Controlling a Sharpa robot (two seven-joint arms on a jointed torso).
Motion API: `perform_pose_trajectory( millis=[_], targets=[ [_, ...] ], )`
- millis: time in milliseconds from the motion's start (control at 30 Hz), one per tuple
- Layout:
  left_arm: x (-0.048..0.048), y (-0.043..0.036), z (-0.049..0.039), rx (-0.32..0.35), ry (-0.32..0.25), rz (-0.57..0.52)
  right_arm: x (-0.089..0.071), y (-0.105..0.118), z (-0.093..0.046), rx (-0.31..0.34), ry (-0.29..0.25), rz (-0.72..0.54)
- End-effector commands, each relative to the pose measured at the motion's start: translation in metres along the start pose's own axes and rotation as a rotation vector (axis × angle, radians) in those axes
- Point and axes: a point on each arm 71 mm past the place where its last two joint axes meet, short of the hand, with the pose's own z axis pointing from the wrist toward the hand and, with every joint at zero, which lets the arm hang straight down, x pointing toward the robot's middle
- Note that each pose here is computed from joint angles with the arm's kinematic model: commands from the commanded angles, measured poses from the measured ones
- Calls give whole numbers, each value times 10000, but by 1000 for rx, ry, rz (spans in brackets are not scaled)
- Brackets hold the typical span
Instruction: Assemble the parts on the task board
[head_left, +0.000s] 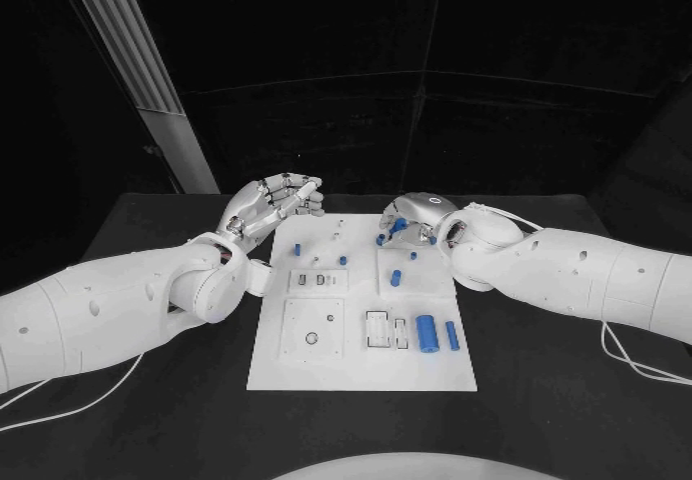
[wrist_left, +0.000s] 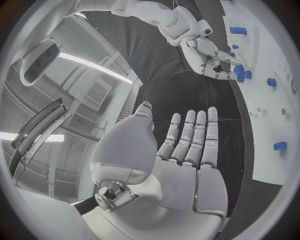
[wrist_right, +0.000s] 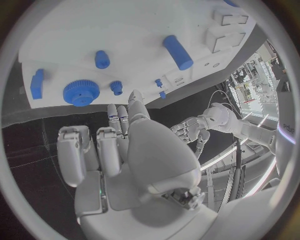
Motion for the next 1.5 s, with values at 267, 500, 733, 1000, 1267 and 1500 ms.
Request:
perform_pose_trajectory(
  millis=[267, 500, 733, 1000, 1267, 1500],
  targets=[
    [12, -113, 4, 141, 23, -11, 4, -22, 40, 43, 19, -85],
    [4, -110, 10, 140, 24, -11, 12, 1, 69, 40, 19, -92],
    [1, -109, 8, 138, 24, -12, 26, 27, 103, 38, 28, -96],
    [3, -108, 11, 137, 25, -12, 41, 46, 140, 37, 39, -99],
    [7, -105, 16, 135, 26, -12, 67, 67, 177, 42, 64, -105],
    [4, -101, 18, 130, 27, -13, 93, 83, 200, 57, 92, -110]
  ],
)
